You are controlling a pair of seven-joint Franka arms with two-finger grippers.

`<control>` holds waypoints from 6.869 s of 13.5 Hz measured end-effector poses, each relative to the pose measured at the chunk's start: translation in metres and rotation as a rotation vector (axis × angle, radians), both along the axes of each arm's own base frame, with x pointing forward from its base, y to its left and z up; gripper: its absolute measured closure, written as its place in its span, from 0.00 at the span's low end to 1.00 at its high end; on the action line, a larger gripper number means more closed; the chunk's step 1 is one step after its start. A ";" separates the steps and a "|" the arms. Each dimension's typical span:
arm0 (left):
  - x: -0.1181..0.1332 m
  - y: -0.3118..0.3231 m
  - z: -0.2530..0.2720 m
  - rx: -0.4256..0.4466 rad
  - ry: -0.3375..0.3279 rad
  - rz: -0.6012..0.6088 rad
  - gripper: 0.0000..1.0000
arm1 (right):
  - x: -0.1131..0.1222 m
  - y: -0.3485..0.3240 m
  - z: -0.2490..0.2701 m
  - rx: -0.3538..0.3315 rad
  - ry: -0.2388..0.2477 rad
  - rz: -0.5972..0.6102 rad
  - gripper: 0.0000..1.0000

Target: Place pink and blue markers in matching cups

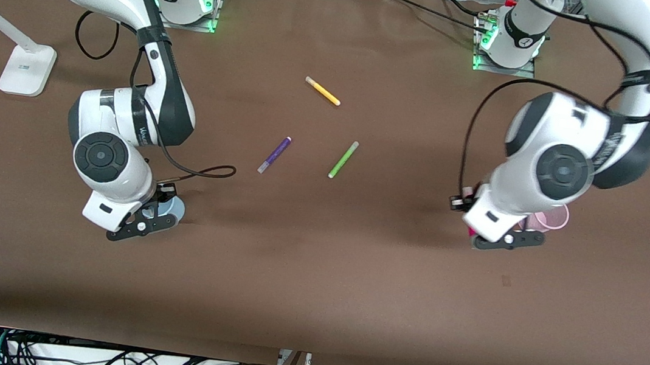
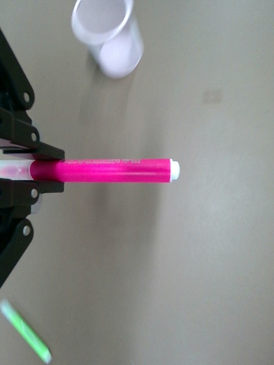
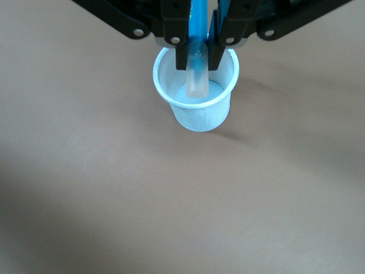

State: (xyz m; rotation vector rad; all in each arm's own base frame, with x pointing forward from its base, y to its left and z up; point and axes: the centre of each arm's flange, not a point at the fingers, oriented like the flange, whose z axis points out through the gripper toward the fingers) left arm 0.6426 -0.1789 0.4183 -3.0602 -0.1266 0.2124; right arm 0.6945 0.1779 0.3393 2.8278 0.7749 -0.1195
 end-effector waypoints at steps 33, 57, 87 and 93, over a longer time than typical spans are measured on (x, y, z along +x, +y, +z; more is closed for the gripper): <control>-0.063 0.235 -0.064 -0.201 -0.229 -1.075 0.82 | 0.023 -0.040 -0.015 0.623 -0.231 0.629 0.83; -0.095 0.329 -0.170 -0.589 -0.592 -0.999 0.15 | -0.011 -0.123 -0.033 0.935 -0.257 0.558 0.03; -0.046 0.128 0.129 -0.106 0.001 0.023 0.00 | -0.149 -0.148 0.269 0.140 0.045 -0.479 0.00; -0.054 0.116 0.161 -0.076 -0.087 -0.048 0.00 | -0.142 -0.148 0.266 0.139 0.046 -0.480 0.00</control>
